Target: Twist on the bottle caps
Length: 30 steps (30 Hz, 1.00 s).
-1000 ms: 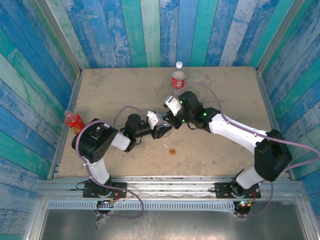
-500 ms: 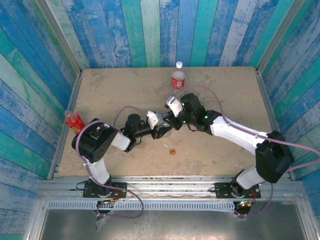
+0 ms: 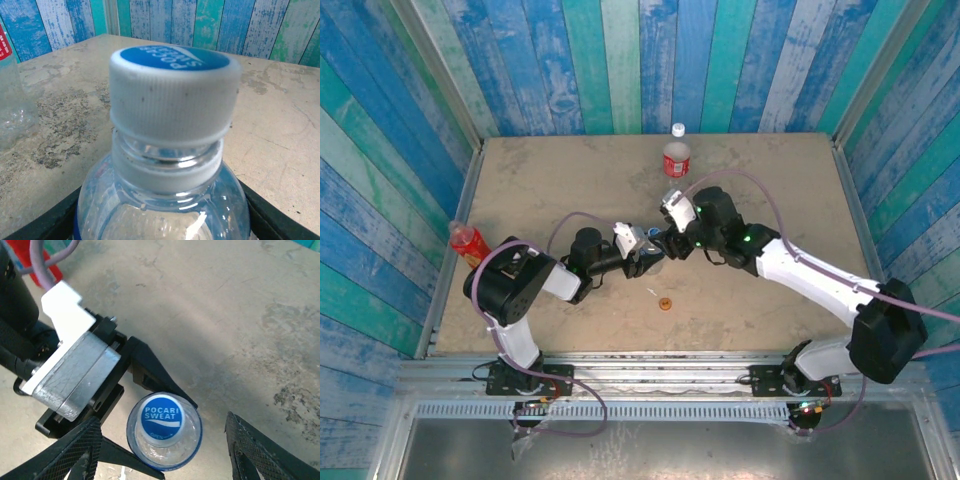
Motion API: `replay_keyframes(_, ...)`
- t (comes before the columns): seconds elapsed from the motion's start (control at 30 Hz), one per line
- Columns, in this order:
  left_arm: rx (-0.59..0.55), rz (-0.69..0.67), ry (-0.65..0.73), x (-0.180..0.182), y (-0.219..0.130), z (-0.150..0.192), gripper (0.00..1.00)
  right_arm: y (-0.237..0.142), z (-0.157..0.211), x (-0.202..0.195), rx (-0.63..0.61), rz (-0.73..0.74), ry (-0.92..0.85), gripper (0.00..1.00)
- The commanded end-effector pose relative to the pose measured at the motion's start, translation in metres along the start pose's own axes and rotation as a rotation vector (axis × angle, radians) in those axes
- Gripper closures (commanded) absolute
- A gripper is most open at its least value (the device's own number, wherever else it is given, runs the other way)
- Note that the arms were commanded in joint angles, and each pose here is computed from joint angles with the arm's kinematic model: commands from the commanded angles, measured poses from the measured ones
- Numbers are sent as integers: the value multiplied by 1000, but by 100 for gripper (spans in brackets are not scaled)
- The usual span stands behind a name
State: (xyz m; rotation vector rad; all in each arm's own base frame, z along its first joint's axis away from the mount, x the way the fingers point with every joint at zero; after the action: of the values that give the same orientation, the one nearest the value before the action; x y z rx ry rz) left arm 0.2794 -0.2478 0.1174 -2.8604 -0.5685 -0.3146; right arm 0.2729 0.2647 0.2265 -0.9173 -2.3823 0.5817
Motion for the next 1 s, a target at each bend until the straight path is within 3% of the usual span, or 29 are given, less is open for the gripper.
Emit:
replay_keyframes(0.0,49,58,-41,-11,4,18,37,-4,-6,-16,-20,44,177,37)
replay_keyframes(0.2,56,53,-37,-11,3,18,37,11,-4,-14,120,-41,253,48)
replay_keyframes(0.4,59,56,-38,-11,4,18,37,19,4,-13,163,-69,257,58)
replay_keyframes(0.97,58,62,-35,-11,4,19,37,31,46,-26,334,-23,284,72)
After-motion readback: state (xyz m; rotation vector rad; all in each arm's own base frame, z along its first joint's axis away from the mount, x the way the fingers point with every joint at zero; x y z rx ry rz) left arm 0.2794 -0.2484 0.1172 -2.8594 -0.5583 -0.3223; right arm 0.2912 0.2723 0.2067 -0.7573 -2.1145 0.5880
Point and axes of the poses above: each hand's point on the last joint's axis, 136 mm out from that joint toward the fingers, its own y axis out along the fingers, its own x axis along the line the jaws close on, z = x × y, the point moved 5 cm from there along -y, back along the fingers, and after that the axes turned 15 degrees about y, right-handed, at the moved point
